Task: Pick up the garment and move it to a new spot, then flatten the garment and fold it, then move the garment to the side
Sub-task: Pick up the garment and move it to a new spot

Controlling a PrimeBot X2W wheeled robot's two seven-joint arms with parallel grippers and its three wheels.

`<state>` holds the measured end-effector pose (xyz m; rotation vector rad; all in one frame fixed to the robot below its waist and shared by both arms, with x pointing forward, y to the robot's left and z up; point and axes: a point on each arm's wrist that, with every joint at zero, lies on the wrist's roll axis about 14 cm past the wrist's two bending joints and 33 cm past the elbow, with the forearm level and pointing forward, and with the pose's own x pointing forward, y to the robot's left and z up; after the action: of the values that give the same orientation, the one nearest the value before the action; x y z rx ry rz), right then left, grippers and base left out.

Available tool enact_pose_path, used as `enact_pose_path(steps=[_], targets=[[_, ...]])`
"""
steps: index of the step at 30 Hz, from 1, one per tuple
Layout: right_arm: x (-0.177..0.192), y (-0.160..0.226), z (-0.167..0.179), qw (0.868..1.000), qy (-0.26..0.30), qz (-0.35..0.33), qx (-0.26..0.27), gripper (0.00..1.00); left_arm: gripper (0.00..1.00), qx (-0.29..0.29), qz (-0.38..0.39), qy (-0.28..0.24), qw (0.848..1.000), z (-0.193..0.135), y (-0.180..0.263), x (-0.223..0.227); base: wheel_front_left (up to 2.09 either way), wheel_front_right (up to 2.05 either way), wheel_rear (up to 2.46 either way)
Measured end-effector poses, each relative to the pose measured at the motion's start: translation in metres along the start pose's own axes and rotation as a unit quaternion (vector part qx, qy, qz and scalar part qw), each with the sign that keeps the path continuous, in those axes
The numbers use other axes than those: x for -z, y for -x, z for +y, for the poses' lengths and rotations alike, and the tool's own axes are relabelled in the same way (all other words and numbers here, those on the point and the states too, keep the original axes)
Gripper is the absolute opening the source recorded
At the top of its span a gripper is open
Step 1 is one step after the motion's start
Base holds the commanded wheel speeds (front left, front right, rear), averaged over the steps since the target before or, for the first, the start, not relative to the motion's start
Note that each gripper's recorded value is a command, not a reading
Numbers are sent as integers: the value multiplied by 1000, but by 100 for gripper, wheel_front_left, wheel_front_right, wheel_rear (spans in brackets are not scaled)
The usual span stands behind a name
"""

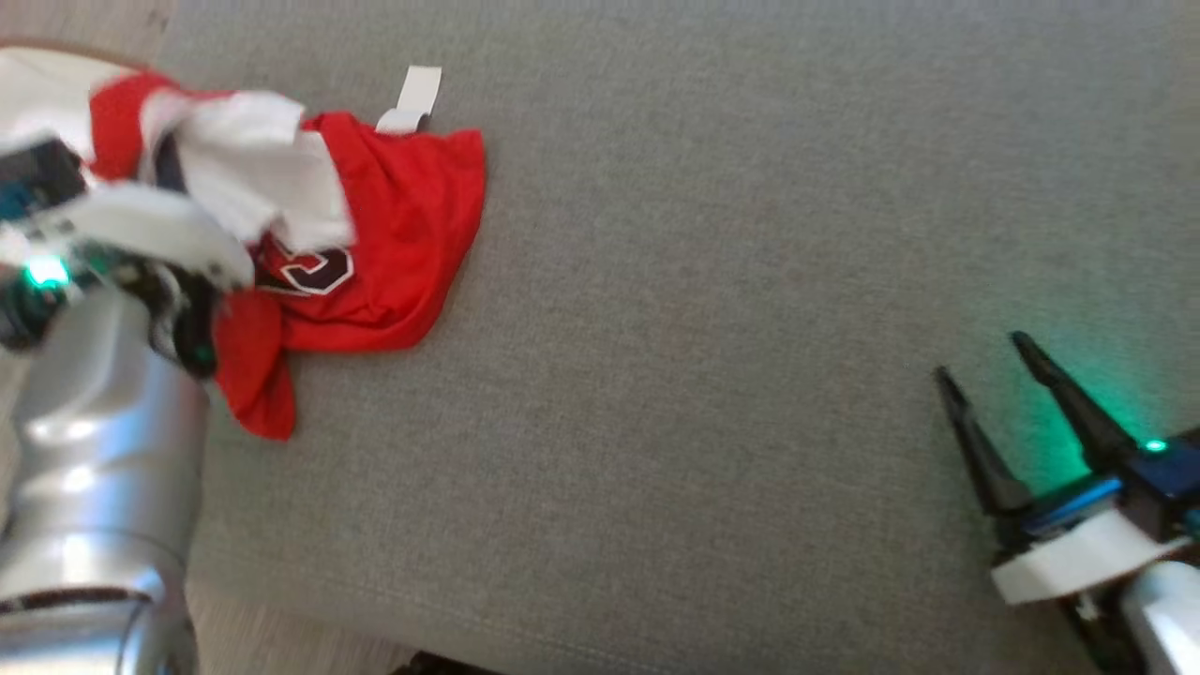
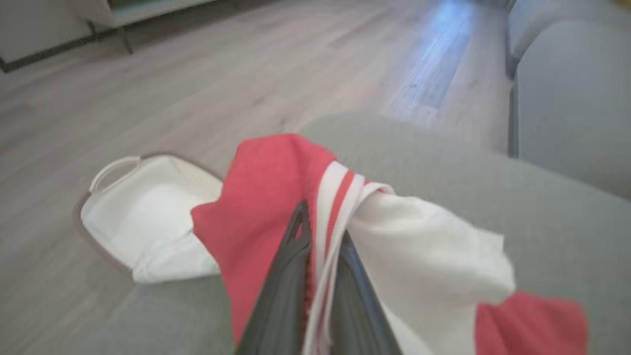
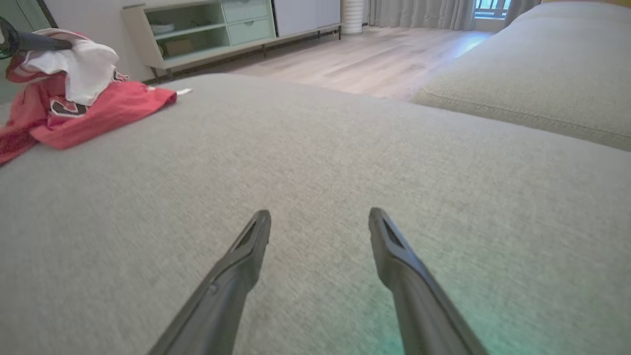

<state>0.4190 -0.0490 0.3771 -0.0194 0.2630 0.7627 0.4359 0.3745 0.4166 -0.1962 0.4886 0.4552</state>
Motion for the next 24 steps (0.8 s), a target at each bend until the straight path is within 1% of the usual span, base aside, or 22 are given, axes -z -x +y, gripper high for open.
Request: enact_pose_path(steps=[2, 5, 7, 10, 13, 16, 21, 24], targets=[[-10, -3, 6, 1000, -9, -15, 4, 100, 0, 22, -50, -5, 998, -12, 1, -34, 0, 0, 0], [-28, -4, 19, 999, -14, -39, 3, 100, 0, 54, -116, -22, 992, -30, 9, -83, 0, 0, 0], [-37, 0, 24, 999, -16, -49, 9, 100, 0, 79, -155, -29, 984, -46, 18, -111, 0, 0, 0], [-46, 11, 32, 998, -17, -59, 20, 100, 0, 130, -209, -39, 969, -83, 39, -149, 0, 0, 0], [-59, 25, 30, 996, -16, -76, 46, 100, 0, 205, -260, -51, 942, -137, 70, -184, 0, 0, 0], [-68, 44, 23, 993, -12, -90, 77, 100, 0, 279, -293, -57, 912, -189, 104, -207, 0, 0, 0], [-78, 82, 11, 984, -13, -113, 137, 100, 0, 368, -334, -61, 866, -250, 154, -236, 0, 0, 0], [-76, 110, 2, 976, -18, -119, 182, 100, 0, 429, -340, -57, 835, -294, 187, -242, 0, 0, 0]])
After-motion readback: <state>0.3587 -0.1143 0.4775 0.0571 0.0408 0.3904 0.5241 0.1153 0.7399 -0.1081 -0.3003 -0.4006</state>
